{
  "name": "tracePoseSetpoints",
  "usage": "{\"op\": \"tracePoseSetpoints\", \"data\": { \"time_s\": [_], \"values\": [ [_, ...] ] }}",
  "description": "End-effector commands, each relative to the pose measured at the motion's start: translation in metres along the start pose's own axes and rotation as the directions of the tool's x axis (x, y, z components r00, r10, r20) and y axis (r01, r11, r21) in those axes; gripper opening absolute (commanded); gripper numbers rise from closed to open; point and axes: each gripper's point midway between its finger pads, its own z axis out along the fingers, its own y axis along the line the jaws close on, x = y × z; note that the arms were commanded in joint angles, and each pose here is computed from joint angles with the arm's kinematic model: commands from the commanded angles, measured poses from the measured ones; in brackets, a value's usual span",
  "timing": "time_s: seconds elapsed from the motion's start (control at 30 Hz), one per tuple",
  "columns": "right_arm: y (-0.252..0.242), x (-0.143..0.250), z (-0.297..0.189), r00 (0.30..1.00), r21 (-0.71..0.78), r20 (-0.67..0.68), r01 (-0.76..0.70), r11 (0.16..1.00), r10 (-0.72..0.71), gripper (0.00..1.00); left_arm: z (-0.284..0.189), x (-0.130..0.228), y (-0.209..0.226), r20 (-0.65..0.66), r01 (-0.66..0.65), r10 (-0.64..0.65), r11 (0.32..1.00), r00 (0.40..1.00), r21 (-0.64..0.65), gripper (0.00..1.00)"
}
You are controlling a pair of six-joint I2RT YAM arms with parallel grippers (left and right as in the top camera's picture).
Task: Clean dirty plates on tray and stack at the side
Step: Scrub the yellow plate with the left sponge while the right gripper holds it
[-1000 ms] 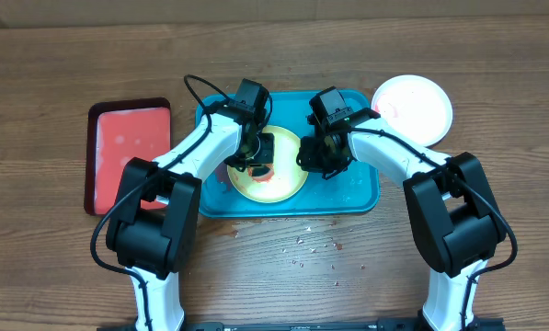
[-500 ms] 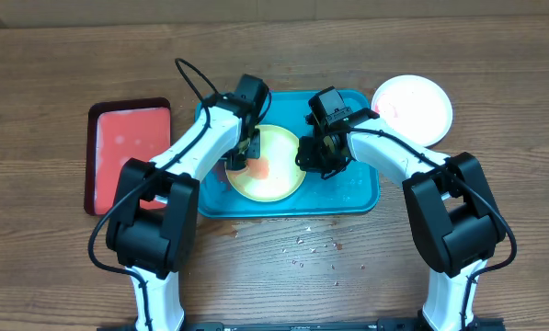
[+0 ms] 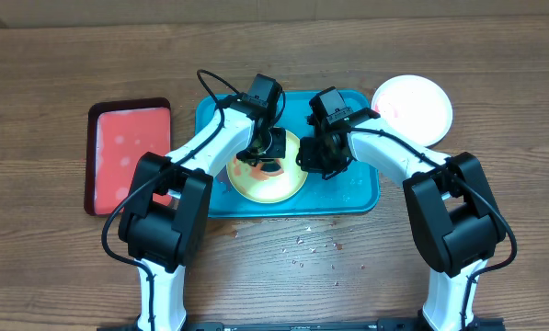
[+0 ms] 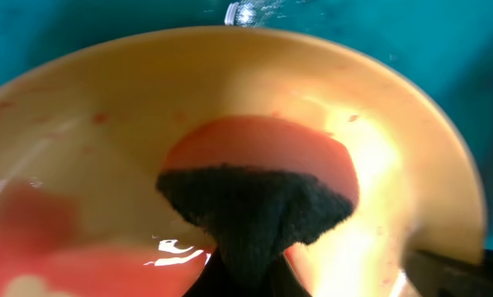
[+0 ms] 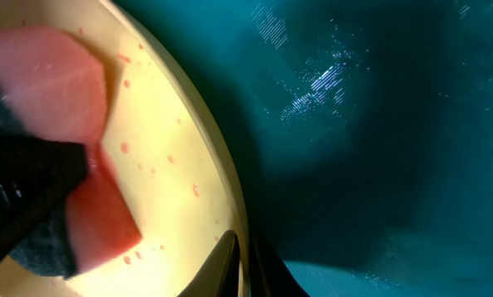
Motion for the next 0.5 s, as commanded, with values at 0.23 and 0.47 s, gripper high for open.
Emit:
{"op": "tracePoseSetpoints", "data": {
  "time_s": [0.23, 0.47],
  "values": [
    [-0.016, 0.006, 0.014, 0.999, 0.056, -0.027, -0.018, 0.998, 0.02, 0.08, -0.027, -0.004, 0.108, 0.028, 0.167, -0.169, 0.907, 0.985, -0.388, 0.04],
    [-0.019, 0.005, 0.014, 1.0, 0.072, -0.019, -0.018, 0.997, 0.02, 0.08, -0.078, -0.022, 0.114, 0.051, 0.268, -0.268, 0.894, 0.962, -0.359, 0.04]
  ]
}}
